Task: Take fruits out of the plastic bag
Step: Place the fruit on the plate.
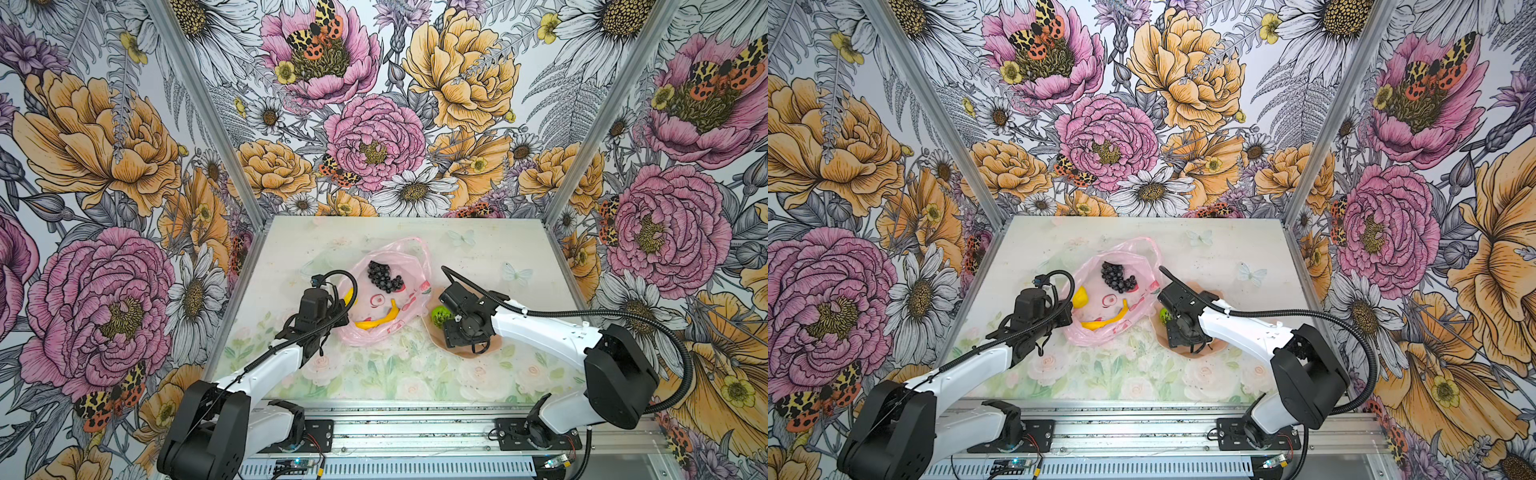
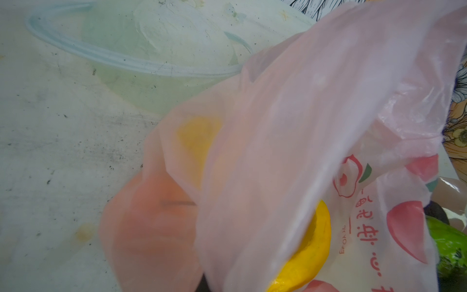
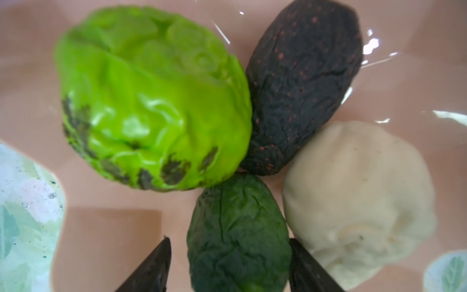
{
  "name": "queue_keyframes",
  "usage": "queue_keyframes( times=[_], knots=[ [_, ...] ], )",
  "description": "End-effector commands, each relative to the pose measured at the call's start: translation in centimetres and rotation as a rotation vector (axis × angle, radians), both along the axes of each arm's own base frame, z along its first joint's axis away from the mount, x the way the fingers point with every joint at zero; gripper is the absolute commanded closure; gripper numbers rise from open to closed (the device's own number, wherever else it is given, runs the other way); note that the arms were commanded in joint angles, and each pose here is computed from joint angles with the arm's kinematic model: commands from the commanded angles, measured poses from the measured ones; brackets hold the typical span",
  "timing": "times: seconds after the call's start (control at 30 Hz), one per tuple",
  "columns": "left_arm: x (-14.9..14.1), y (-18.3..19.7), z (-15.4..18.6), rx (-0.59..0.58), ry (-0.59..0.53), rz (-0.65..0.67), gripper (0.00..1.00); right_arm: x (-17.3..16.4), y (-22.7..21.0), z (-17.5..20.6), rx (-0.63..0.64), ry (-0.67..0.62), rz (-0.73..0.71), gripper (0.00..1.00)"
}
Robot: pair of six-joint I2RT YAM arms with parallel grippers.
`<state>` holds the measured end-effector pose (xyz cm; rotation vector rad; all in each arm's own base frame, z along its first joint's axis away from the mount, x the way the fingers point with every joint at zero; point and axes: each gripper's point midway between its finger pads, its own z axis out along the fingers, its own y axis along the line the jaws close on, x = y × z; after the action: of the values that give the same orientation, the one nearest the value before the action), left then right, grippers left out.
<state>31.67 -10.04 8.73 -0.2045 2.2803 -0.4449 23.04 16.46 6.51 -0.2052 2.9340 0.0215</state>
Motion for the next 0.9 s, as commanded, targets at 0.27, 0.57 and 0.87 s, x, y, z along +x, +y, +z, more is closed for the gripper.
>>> queue_keyframes(
  times=[0.27, 0.57, 0.87],
  knots=[
    [0.2, 0.1, 1.0, 0.003, -0.031, 0.009, 1.00, 1.9, -0.7, 2.7, -0.051, -0.076, 0.006, 0.12],
    [0.2, 0.1, 1.0, 0.003, -0.030, 0.006, 1.00, 2.9, -1.0, 5.2, -0.065, -0.137, 0.000, 0.04],
    [0.3, 0.0, 1.0, 0.001, -0.029, 0.003, 1.00, 4.0, -1.8, 7.9, -0.080, -0.224, -0.016, 0.03]
  ],
)
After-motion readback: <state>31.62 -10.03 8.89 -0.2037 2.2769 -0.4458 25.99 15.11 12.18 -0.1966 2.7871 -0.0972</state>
